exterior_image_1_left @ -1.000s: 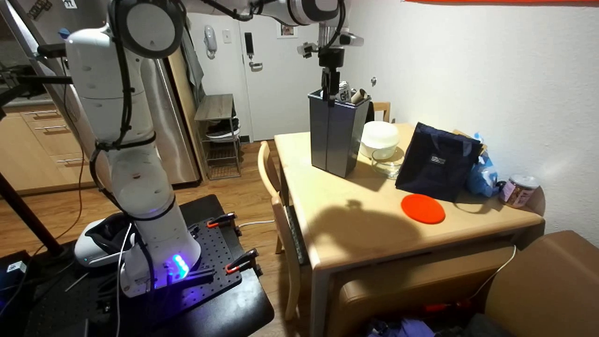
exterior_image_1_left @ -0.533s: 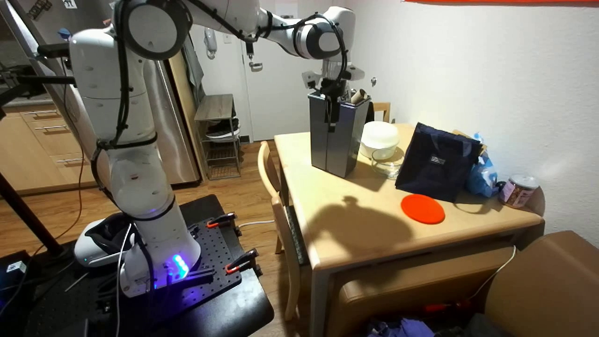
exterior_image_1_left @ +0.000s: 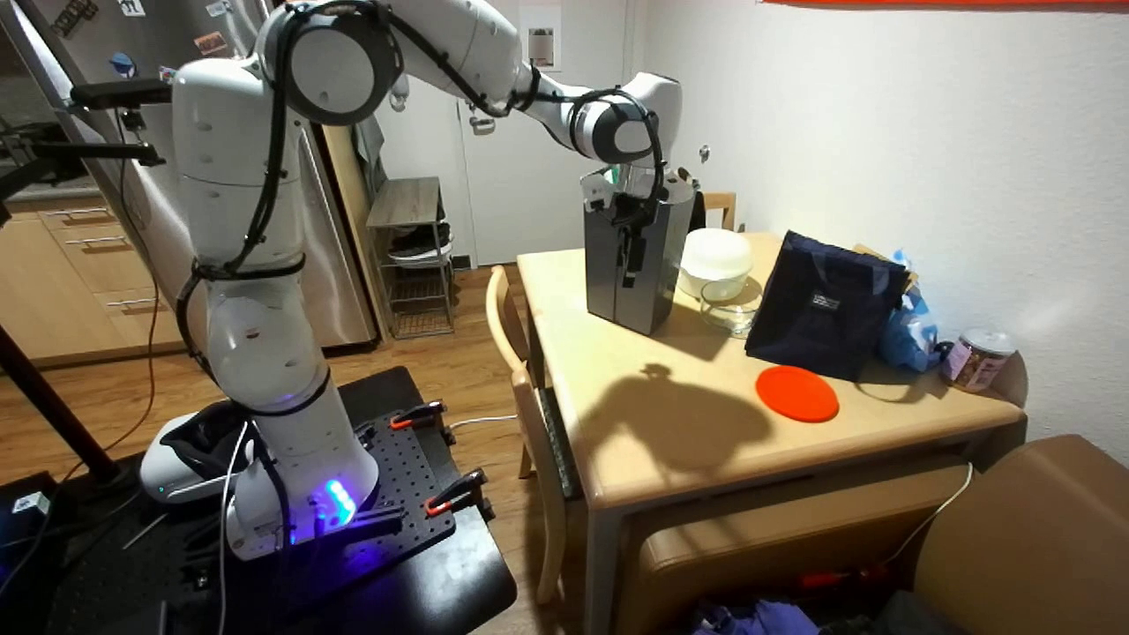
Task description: Put the empty plastic bottle and can into the trash bin
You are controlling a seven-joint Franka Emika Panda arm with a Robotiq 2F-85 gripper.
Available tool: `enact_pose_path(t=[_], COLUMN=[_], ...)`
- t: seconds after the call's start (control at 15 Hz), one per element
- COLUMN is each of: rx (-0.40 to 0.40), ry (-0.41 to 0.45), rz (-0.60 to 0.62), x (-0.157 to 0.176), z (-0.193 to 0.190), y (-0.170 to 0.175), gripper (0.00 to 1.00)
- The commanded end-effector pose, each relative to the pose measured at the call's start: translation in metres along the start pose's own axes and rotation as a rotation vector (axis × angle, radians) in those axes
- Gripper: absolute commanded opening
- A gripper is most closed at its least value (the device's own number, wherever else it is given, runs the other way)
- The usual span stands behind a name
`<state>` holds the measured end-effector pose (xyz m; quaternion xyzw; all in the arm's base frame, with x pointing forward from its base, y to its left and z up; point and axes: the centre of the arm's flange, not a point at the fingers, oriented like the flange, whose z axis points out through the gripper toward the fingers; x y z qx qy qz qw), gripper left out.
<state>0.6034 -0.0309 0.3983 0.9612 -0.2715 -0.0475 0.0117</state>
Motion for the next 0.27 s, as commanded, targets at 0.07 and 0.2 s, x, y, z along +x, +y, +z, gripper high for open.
enact_pose_path(t=[0.07,0.2], rx=[0.064,0.03], ry=[-0.004,-0.01], rz=[0.033,0.037], x=[0.0018,0.0069], z=[0.0071,0.0075], y=[0.0169,0.0101], gripper=[1.0,1.0])
